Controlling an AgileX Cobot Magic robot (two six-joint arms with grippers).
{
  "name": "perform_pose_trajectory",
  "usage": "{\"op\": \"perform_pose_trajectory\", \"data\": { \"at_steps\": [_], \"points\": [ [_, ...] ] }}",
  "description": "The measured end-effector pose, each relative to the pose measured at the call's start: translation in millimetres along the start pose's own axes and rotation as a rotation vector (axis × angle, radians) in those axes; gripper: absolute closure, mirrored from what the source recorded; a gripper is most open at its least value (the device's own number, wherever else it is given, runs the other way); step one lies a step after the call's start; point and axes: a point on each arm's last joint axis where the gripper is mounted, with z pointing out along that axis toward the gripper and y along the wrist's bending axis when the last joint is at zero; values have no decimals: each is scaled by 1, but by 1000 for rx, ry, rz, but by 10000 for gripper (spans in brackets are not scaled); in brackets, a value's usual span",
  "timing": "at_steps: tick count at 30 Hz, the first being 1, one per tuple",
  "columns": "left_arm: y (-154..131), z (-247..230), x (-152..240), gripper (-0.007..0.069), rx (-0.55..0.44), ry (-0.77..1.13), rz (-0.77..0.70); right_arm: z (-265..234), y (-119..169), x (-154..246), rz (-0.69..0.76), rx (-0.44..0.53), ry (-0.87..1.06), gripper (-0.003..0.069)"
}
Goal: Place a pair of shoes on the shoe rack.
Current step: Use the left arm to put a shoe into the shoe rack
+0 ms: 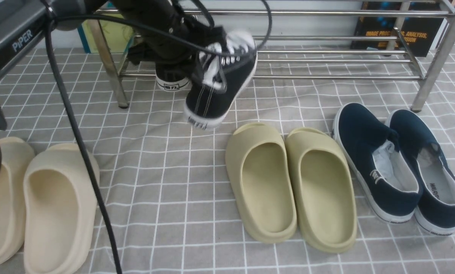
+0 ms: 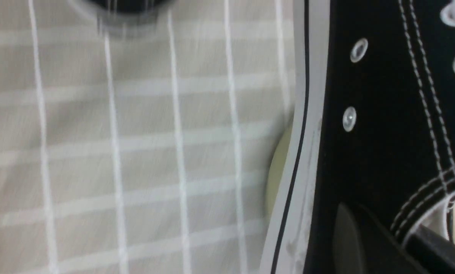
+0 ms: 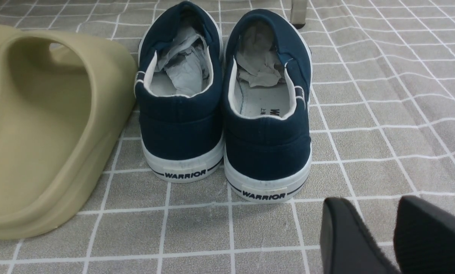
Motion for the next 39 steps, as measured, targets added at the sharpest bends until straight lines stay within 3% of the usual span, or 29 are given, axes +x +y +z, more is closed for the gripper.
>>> {"op": "perform_pose_trajectory", "data": {
  "at_steps": [3, 11, 28, 32, 39],
  "points": [
    [2, 18, -10, 638, 26, -96, -60, 0, 0, 0, 0, 0, 0, 420],
    [17, 76, -10, 638, 8, -116, -107, 0, 0, 0, 0, 0, 0, 420],
    [59, 72, -43, 622, 47, -322, -235, 0, 0, 0, 0, 0, 0, 420],
    [58, 71, -45, 582, 54, -352, -207, 0, 0, 0, 0, 0, 0, 420],
    [56, 67, -48, 428, 61, -369, -203, 0, 0, 0, 0, 0, 0, 420]
  ]
}}
